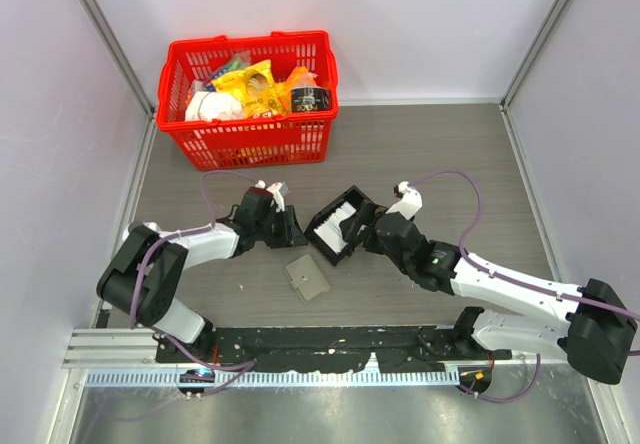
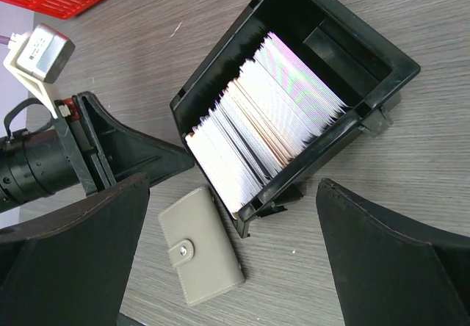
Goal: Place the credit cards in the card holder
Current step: Move the storage box to the center of the board, then open the card holder at the center of the board.
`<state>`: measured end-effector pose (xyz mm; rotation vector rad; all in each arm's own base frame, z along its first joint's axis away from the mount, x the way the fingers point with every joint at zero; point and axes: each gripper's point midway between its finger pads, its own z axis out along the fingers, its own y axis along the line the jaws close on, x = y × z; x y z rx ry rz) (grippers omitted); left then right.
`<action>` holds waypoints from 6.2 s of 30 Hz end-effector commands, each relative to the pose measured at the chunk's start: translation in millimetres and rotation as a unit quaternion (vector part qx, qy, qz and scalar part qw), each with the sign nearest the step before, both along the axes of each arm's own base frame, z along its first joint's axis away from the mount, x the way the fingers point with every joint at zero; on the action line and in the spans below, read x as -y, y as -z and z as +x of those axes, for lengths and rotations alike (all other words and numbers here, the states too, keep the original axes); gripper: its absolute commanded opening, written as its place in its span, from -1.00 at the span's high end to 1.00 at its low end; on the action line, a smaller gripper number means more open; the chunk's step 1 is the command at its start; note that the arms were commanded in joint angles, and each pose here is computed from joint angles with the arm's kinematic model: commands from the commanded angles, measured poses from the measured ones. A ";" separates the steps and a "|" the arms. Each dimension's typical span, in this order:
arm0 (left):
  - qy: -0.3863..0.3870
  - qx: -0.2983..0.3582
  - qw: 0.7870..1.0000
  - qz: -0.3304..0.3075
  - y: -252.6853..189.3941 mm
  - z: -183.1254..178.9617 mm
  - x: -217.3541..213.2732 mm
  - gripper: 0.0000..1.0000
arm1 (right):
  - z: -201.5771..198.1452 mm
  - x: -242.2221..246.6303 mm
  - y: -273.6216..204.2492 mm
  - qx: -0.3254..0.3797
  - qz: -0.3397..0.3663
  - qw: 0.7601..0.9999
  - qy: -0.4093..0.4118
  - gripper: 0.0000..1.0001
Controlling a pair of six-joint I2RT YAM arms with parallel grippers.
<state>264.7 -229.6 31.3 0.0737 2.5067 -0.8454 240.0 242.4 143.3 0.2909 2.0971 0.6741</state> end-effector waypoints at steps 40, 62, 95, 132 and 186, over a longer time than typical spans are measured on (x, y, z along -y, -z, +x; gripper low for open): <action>-0.016 -0.014 1.000 0.017 -45.3 -42.3 -28.5 -0.33 | -97.5 -51.2 35.9 -0.193 0.102 0.968 -0.121 -0.50; 0.012 -0.024 0.999 -0.021 6.0 -73.1 -1.5 0.19 | -106.7 -53.4 96.7 -0.187 0.025 0.979 -0.084 -0.32; -0.090 -0.051 0.994 -0.036 8.7 -107.3 7.1 0.61 | -91.8 -46.2 112.8 -0.192 0.059 0.974 -0.105 -0.08; -0.080 -0.030 0.996 0.001 7.6 -91.1 12.9 -0.07 | -68.5 -67.9 79.4 -0.116 0.060 0.969 -0.209 0.98; 0.174 -0.067 0.972 -0.141 -14.4 -113.9 40.6 0.50 | -71.4 -18.2 56.8 0.002 -0.137 0.941 -0.310 0.66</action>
